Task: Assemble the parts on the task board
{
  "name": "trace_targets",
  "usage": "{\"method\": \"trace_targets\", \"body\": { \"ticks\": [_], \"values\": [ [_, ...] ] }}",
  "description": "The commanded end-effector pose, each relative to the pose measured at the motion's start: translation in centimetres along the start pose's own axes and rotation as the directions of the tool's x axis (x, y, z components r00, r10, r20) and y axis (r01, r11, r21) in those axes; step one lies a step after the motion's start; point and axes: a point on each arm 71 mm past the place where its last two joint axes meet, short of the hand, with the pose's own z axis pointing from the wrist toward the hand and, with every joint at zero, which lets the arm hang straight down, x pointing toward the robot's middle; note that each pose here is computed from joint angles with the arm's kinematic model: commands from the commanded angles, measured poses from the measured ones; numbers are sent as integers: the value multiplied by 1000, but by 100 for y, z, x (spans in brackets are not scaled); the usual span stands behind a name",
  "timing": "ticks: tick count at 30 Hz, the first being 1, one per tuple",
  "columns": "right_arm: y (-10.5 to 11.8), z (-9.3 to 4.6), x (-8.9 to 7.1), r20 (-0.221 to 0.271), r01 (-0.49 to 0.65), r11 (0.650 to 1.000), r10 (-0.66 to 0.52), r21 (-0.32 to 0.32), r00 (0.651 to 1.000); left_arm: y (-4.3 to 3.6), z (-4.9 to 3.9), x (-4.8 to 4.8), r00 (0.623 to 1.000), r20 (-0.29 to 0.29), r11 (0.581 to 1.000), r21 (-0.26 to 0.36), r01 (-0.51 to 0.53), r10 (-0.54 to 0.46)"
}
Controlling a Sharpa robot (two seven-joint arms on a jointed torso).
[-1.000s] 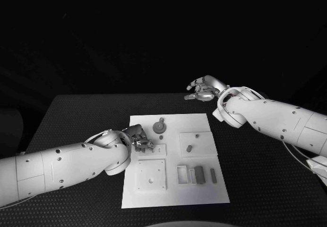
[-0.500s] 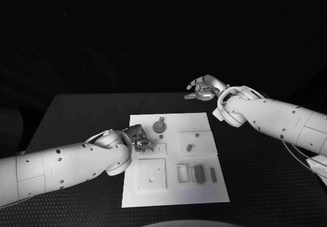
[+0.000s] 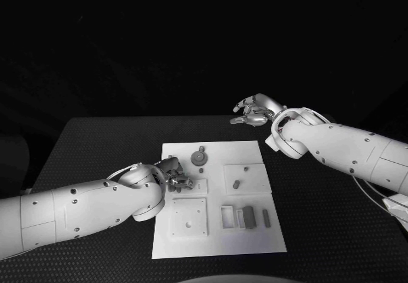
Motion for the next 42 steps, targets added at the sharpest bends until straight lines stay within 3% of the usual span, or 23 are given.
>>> {"method": "trace_targets", "body": {
  "ticks": [1, 22, 34, 38, 42],
  "values": [
    [5, 0, 11, -12, 1, 1000, -1, -5, 1000, -57, -17, 114, 998, -61, 1000, 25, -16, 18],
    [0, 2, 10, -13, 1, 1000, -1, -4, 1000, -50, -8, 79, 1000, -19, 1000, 20, 20, -19],
    [-9, 2, 24, -16, 1, 1000, -1, -2, 1000, 61, 1, 11, 998, 29, 999, -17, 48, -47],
    [-17, -1, 25, -16, 1, 1000, -1, -1, 1000, 119, -7, -12, 998, 32, 998, -32, 51, -50],
    [-15, 0, 28, -16, 1, 1000, -1, -1, 1000, 118, -4, -2, 998, 16, 998, -36, 57, -56]
  ]
}}
